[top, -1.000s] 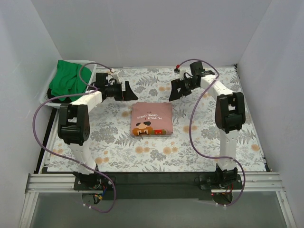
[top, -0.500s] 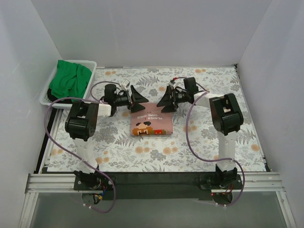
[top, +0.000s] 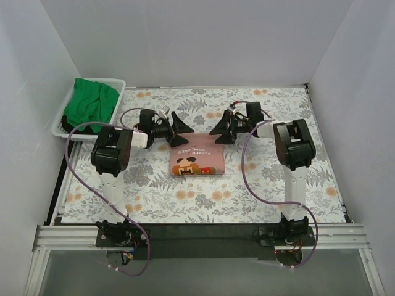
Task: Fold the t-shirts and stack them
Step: Fold the tshirt, then neatly place the folded tshirt to the corner
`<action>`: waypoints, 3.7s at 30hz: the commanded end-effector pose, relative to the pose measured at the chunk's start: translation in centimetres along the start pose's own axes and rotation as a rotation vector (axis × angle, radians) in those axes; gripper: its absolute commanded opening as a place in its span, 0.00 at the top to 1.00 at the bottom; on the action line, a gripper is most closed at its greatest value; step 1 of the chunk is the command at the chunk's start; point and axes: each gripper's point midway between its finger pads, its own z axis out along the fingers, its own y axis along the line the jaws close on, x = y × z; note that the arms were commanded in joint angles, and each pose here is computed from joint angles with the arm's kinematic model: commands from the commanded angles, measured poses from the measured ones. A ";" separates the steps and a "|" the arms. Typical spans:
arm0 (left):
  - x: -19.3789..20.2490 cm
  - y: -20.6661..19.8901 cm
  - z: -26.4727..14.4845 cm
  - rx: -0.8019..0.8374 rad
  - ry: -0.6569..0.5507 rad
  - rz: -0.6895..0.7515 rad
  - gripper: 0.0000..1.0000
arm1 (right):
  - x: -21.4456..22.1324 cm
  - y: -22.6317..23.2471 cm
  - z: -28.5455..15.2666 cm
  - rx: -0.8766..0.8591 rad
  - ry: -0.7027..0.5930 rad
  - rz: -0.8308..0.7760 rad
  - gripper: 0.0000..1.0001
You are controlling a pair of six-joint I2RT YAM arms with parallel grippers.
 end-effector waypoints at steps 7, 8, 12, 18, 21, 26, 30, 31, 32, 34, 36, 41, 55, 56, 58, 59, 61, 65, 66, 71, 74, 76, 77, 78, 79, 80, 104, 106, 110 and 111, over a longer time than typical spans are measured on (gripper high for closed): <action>4.9 -10.2 -5.0 0.120 0.016 0.130 0.04 | 3.6 9.7 -1.9 -0.031 -0.046 -0.117 0.02; 5.8 -10.1 -5.1 0.120 0.026 0.117 0.04 | 4.4 10.4 -1.3 -0.047 -0.035 -0.140 0.02; 9.1 -8.9 -3.8 0.107 0.069 0.077 0.04 | 7.2 9.1 0.7 -0.040 0.011 -0.094 0.02; 10.1 -3.6 -2.1 0.013 0.109 -0.027 0.04 | 9.3 4.5 1.8 0.004 0.056 0.002 0.02; 10.3 -0.2 -1.8 -0.058 0.111 -0.066 0.04 | 9.9 1.3 1.6 0.053 0.051 0.036 0.02; 10.2 -0.5 -2.1 -0.056 0.144 -0.020 0.03 | 8.5 1.7 0.1 0.057 -0.003 0.037 0.02; 10.8 -7.8 -4.4 0.068 0.142 0.140 0.03 | 8.3 8.0 -0.9 -0.022 -0.012 -0.078 0.02; 11.2 -8.6 -4.9 0.081 0.149 0.127 0.03 | 8.8 8.8 -1.0 -0.030 -0.011 -0.098 0.02; 11.8 -9.1 -5.2 0.089 0.154 0.126 0.03 | 9.5 10.6 -1.0 -0.046 -0.011 -0.142 0.02; 13.3 -9.4 -6.0 0.091 0.162 0.087 0.03 | 11.0 11.7 -1.1 -0.051 -0.007 -0.164 0.02; 14.9 -8.7 -6.2 0.098 0.170 0.061 0.03 | 12.4 11.5 -0.3 -0.041 0.012 -0.168 0.02; 15.7 -6.7 -5.7 0.065 0.161 0.023 0.09 | 13.5 9.5 1.0 -0.019 0.056 -0.124 0.02; 14.1 2.5 -5.4 -0.107 0.134 -0.130 0.05 | 15.4 -0.5 0.0 0.151 0.050 0.028 0.02; 14.2 2.5 -5.6 -0.107 0.132 -0.128 0.05 | 15.4 -0.7 -0.2 0.157 0.047 0.027 0.02; 14.0 2.6 -5.9 -0.112 0.126 -0.118 0.05 | 15.1 -1.1 -0.9 0.175 0.044 0.028 0.02; 14.1 2.7 -6.0 -0.118 0.128 -0.124 0.04 | 15.0 -1.3 -1.2 0.187 0.041 0.033 0.02; 13.5 1.5 -6.7 -0.092 0.115 -0.095 0.03 | 14.1 -1.2 -2.4 0.189 0.019 0.014 0.02; 11.9 -2.1 -9.0 -0.038 0.079 0.012 0.02 | 13.4 0.4 -4.5 0.246 0.027 -0.114 0.02; 11.3 -3.6 -9.5 -0.015 0.065 0.060 0.02 | 13.9 1.6 -5.4 0.273 0.031 -0.138 0.02; 7.6 -9.4 -13.3 -0.132 -0.100 0.373 0.02 | 8.2 5.5 -9.2 0.536 -0.151 -0.470 0.02; 3.7 -11.4 -16.2 -0.325 -0.263 0.519 0.02 | 4.3 7.0 -10.8 0.696 -0.250 -0.622 0.02; 0.8 -12.5 -18.4 -0.456 -0.407 0.524 0.02 | 3.3 7.2 -10.0 0.779 -0.255 -0.672 0.02; -0.3 -11.8 -20.2 -0.549 -0.480 0.493 0.02 | 2.0 8.7 -9.6 0.807 -0.292 -0.701 0.02; -1.3 -11.5 -21.8 -0.586 -0.526 0.483 0.02 | 2.8 8.4 -7.1 0.849 -0.247 -0.725 0.02; -1.8 -11.3 -22.8 -0.615 -0.559 0.472 0.02 | 2.0 7.5 -8.0 1.019 -0.277 -0.726 0.02; -2.2 -11.5 -23.7 -0.641 -0.582 0.464 0.02 | 2.2 7.6 -7.0 1.056 -0.254 -0.749 0.02; -1.3 -8.9 -24.7 -0.676 -0.549 0.433 0.02 | 9.6 -5.3 -2.6 0.975 0.302 -0.617 0.02; -1.4 -8.7 -24.4 -0.668 -0.538 0.429 0.02 | 9.1 -7.1 -6.0 1.006 0.316 -0.589 0.02; -1.7 -8.9 -23.9 -0.646 -0.523 0.425 0.02 | 7.0 -9.8 -14.2 1.059 0.272 -0.552 0.02; -1.8 -8.8 -23.8 -0.645 -0.519 0.424 0.02 | 6.6 -10.4 -15.7 1.059 0.285 -0.576 0.02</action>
